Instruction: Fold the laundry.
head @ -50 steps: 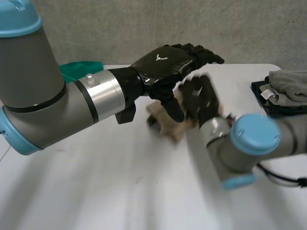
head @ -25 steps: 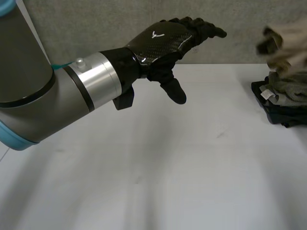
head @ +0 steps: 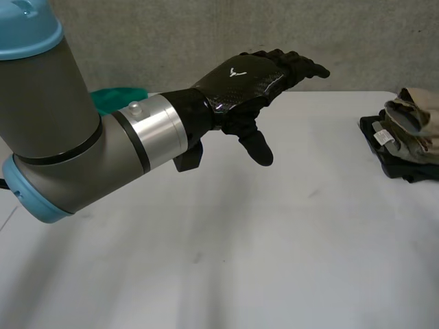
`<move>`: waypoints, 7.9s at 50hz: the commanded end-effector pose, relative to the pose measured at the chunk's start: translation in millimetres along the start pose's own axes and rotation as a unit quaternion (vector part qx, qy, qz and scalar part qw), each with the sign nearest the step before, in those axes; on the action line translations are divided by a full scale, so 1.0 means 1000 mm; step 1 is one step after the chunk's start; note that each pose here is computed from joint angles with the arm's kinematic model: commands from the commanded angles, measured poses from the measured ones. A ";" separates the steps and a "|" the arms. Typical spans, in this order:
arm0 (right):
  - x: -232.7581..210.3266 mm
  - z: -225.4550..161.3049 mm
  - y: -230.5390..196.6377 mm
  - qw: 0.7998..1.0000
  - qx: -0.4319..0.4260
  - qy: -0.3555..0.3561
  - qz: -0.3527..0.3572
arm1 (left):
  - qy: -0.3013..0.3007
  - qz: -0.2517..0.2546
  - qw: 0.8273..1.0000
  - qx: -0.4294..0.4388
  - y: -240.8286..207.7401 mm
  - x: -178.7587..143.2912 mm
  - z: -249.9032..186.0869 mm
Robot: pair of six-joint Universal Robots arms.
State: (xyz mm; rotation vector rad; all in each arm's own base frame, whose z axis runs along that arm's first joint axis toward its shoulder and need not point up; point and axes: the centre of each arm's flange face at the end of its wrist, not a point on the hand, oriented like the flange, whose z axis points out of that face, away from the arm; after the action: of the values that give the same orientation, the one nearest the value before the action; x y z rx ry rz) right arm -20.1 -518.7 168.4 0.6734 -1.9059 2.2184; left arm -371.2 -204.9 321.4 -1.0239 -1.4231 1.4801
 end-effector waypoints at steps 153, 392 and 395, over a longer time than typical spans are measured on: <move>-0.350 -0.133 -0.147 0.915 -0.229 -0.325 0.064 | -0.293 -0.151 0.929 -0.169 0.156 -0.106 -0.117; -0.111 0.008 -0.335 0.960 0.254 0.119 0.021 | -0.484 0.300 0.771 0.285 -0.096 -0.262 -0.060; -0.123 0.011 -0.314 0.971 0.217 0.095 0.023 | -0.486 0.273 0.796 0.237 -0.066 -0.262 -0.055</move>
State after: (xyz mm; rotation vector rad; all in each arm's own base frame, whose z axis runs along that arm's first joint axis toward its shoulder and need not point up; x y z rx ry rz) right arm 211.5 -444.7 428.9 0.3877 -1.2524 2.6979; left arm -229.1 -427.8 425.7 -0.2877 -1.0550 2.9832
